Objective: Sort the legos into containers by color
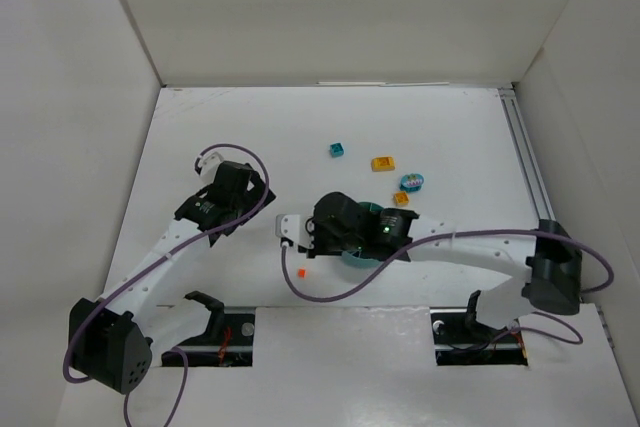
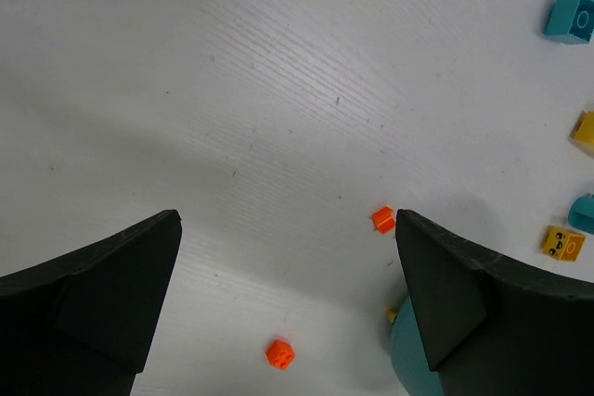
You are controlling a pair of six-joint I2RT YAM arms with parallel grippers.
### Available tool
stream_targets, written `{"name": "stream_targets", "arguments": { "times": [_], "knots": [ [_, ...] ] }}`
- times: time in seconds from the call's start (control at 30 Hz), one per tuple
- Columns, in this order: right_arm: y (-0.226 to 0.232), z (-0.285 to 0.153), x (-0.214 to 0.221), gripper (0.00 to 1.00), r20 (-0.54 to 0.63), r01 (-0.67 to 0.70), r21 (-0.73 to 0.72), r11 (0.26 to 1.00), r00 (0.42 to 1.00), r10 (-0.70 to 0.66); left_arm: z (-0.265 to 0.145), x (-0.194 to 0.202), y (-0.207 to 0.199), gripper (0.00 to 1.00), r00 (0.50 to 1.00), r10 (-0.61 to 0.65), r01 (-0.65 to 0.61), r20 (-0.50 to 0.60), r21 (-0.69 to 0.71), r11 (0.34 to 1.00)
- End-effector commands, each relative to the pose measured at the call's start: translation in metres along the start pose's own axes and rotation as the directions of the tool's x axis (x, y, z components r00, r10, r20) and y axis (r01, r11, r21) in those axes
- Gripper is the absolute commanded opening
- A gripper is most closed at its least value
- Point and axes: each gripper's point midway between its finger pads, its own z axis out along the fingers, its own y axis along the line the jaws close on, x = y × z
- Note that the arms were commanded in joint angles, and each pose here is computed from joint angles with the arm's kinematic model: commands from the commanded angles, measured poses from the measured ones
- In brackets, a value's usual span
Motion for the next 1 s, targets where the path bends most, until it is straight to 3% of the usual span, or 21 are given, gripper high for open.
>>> {"name": "stream_targets", "arguments": {
  "times": [0.0, 0.17, 0.3, 0.63, 0.97],
  "knots": [
    [-0.017, -0.037, 0.004, 0.23, 0.014, -0.053, 0.075, 0.996, 0.999, 0.052, -0.002, -0.001, -0.008, 1.0, 1.0, 0.031, -0.031, 0.0, 0.05, 0.998],
    [-0.03, -0.086, 0.057, 0.23, -0.031, -0.211, 0.156, 0.965, 0.975, 0.218, -0.001, 0.0, -0.015, 1.0, 0.997, 0.072, -0.071, -0.008, 0.088, 0.994],
    [-0.03, -0.123, 0.083, 0.26, 0.015, -0.305, 0.195, 0.932, 0.951, 0.308, 0.0, 0.002, -0.02, 1.0, 0.996, 0.088, -0.086, -0.018, 0.113, 0.99],
    [-0.023, -0.118, 0.111, 0.28, -0.051, -0.367, 0.171, 0.914, 0.923, 0.38, 0.007, 0.017, -0.033, 1.0, 0.987, 0.145, -0.136, -0.065, 0.129, 0.982],
    [-0.022, -0.109, 0.111, 0.57, -0.071, -0.362, 0.145, 0.921, 0.925, 0.374, 0.004, 0.025, -0.039, 1.0, 0.98, 0.186, -0.172, -0.073, 0.16, 0.972]
  ]
}}
